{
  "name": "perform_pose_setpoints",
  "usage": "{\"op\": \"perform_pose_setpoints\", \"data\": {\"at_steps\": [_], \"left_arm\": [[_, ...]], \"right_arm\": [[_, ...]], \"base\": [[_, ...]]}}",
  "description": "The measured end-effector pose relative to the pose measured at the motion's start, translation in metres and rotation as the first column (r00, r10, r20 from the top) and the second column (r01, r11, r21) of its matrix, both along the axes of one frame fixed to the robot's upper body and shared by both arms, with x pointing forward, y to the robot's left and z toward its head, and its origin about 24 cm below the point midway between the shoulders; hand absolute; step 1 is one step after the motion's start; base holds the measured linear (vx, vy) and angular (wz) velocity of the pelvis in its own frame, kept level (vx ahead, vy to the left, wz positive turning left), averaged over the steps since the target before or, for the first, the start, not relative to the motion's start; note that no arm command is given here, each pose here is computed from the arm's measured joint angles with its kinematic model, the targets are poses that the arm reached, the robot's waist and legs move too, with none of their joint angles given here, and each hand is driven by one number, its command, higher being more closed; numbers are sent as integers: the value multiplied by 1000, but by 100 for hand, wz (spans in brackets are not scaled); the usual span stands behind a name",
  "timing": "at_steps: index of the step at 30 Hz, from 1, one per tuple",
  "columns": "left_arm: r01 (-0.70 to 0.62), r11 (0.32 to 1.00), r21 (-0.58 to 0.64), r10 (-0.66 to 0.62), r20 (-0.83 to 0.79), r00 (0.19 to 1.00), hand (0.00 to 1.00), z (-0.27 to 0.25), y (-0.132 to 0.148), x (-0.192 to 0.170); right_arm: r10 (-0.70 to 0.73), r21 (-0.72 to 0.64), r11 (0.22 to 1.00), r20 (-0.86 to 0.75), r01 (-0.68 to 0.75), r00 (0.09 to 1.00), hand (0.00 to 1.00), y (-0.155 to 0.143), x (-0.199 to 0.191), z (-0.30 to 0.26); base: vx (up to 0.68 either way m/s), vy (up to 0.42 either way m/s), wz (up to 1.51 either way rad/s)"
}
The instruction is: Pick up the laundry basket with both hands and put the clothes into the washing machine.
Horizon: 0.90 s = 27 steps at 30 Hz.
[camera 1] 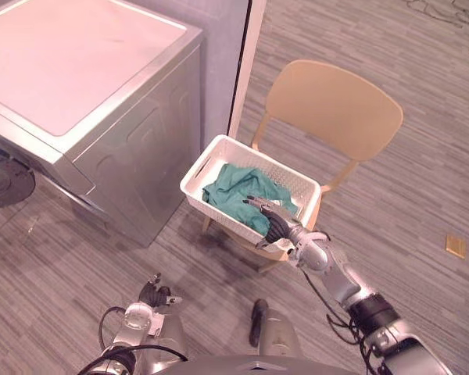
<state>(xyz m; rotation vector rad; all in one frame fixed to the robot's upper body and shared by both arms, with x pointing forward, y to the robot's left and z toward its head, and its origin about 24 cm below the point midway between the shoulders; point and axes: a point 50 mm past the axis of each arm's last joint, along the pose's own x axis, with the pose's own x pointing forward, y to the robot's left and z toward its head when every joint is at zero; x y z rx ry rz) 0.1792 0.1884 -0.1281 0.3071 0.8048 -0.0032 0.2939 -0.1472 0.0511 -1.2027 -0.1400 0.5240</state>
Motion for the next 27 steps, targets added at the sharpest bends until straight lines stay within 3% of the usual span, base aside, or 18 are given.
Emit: {"op": "perform_pose_setpoints", "data": {"at_steps": [5, 9, 27], "left_arm": [[-22, 1000, 5, 22, 46, 999, 0, 7, 2, 13], [-56, 998, -5, 57, 92, 994, 0, 14, 4, 24], [-148, 985, -86, 163, 218, 962, 0, 35, 1, 51]], "right_arm": [[4, -162, 987, 110, 14, 994, 0, -2, 30, 18], [-49, -216, 972, 194, 91, 980, 0, -13, 50, 37], [-244, -209, 921, 346, 328, 906, 0, -45, 97, 99]], "base": [[0, 0, 0], [0, 0, 0], [-2, 10, 3]]}}
